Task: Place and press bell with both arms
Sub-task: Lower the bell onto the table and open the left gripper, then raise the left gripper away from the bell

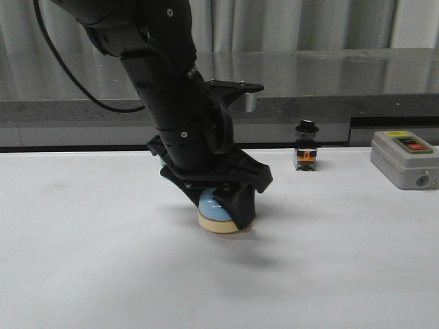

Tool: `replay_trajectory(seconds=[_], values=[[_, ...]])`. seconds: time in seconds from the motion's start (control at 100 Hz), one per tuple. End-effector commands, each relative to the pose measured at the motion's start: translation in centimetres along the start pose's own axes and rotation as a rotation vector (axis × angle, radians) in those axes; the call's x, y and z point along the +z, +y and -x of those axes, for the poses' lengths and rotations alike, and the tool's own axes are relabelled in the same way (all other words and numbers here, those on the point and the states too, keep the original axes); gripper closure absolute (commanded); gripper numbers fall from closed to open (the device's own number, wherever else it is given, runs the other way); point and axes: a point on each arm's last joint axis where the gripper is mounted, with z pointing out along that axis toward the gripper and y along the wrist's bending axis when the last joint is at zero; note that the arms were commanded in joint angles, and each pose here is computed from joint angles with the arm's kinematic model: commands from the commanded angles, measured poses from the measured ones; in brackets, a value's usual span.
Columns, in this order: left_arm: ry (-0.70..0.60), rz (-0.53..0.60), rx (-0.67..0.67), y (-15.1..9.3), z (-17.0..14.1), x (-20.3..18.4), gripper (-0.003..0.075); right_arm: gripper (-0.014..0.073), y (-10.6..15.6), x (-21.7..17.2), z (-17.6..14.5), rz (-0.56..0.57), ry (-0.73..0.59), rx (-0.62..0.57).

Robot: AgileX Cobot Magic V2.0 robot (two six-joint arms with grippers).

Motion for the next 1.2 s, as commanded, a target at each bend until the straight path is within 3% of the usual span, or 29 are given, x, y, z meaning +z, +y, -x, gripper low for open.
replay_trajectory(seconds=[0.0,0.54,0.89,1.19], values=[[-0.107,-0.006,0.001,-0.5,1.7,-2.8,0.0382,0.0655,0.1,-0.3,1.3,0.009,-0.114,-0.013],[-0.101,-0.012,0.010,-0.6,1.6,-2.8,0.0121,0.0655,0.1,-0.3,1.3,0.009,-0.114,-0.013],[-0.111,-0.015,0.003,-0.6,1.7,-3.2,0.0111,0.0655,0.1,-0.3,1.3,0.009,-0.114,-0.013],[-0.268,-0.016,0.015,-1.1,2.9,-10.1,0.0111,0.0655,0.1,-0.3,1.3,0.009,-0.114,-0.013]])
